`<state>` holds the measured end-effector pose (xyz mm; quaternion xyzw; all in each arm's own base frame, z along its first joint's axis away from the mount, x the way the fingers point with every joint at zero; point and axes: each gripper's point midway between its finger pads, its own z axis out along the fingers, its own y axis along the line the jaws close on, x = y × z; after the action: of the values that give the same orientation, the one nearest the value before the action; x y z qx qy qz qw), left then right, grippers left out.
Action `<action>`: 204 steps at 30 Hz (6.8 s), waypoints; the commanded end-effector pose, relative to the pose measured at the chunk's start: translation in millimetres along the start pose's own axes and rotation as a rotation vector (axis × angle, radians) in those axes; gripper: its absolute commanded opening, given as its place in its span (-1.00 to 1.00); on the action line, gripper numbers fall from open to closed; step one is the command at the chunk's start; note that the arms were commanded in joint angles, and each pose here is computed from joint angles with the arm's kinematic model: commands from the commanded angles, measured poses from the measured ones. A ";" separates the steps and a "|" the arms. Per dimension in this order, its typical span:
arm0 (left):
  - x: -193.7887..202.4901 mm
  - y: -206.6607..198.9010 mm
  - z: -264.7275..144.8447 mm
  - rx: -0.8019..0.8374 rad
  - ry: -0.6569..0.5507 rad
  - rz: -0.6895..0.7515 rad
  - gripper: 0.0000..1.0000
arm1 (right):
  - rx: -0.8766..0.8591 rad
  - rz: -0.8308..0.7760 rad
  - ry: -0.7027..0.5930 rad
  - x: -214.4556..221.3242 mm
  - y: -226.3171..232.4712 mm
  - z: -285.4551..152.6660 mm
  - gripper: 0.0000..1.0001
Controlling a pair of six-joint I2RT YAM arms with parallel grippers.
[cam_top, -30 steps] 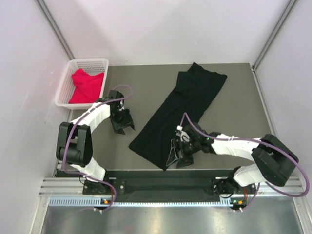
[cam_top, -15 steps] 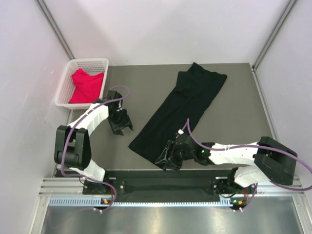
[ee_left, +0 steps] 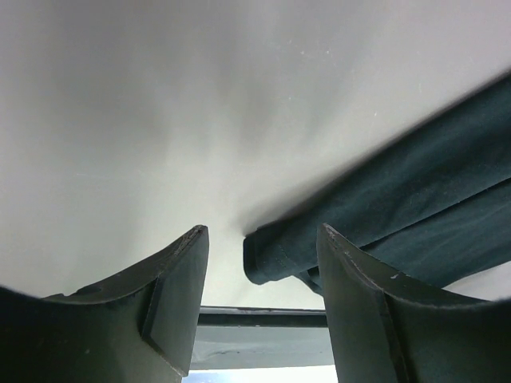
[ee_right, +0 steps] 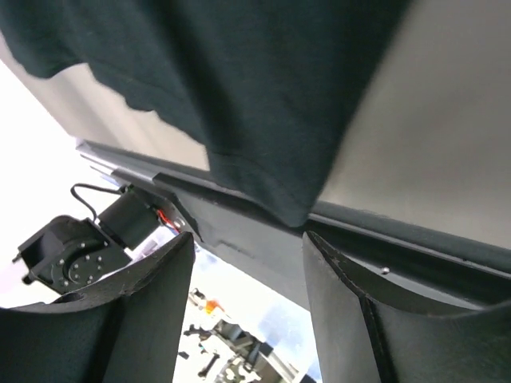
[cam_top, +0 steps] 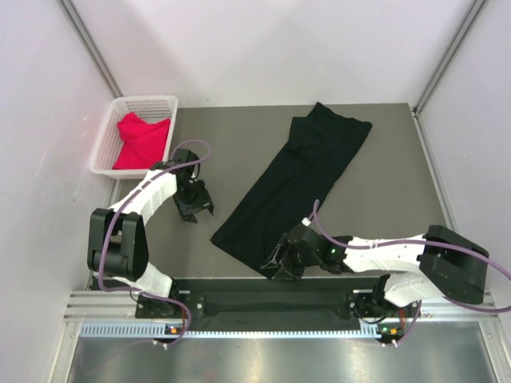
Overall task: Fold and stack the t-shirts
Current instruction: Fold the tshirt
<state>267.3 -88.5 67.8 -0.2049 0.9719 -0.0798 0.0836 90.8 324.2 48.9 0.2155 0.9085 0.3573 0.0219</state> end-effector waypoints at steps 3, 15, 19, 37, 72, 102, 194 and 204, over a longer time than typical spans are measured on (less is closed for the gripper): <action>-2.9 -2.4 -13.9 0.016 -0.025 -0.012 0.22 | 0.028 0.051 -0.020 0.0 -11.4 4.7 0.13; -2.8 -2.0 -20.2 0.014 -0.030 0.002 0.21 | 0.051 0.115 -0.043 -5.3 -16.8 20.2 -0.09; -4.3 -2.4 -23.5 0.018 -0.040 0.006 0.21 | 0.041 0.144 -0.044 -6.1 -17.0 22.2 -0.28; 9.3 -17.4 -31.5 0.138 0.001 0.066 0.32 | 0.027 0.089 0.038 5.4 -22.9 -3.2 -1.00; 8.1 -172.9 -61.4 0.419 -0.261 0.348 0.40 | 0.252 -0.397 -0.190 -135.4 -52.5 -106.9 0.24; -107.4 -298.6 16.0 0.643 -0.541 0.338 0.28 | 0.152 -0.267 -0.900 -609.2 -3.2 -169.9 0.46; -48.8 -103.8 -26.5 0.454 -0.313 0.052 0.21 | 0.387 -0.717 -0.618 -489.4 138.3 63.7 -0.43; -50.1 -106.1 -22.7 0.464 -0.294 0.034 0.21 | 0.380 -0.721 -0.696 -499.4 152.7 47.0 -0.81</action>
<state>340.0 -157.6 104.5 -0.1736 0.9195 -0.2487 0.2501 608.3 240.6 39.7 -0.0030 0.9206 0.0654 0.3849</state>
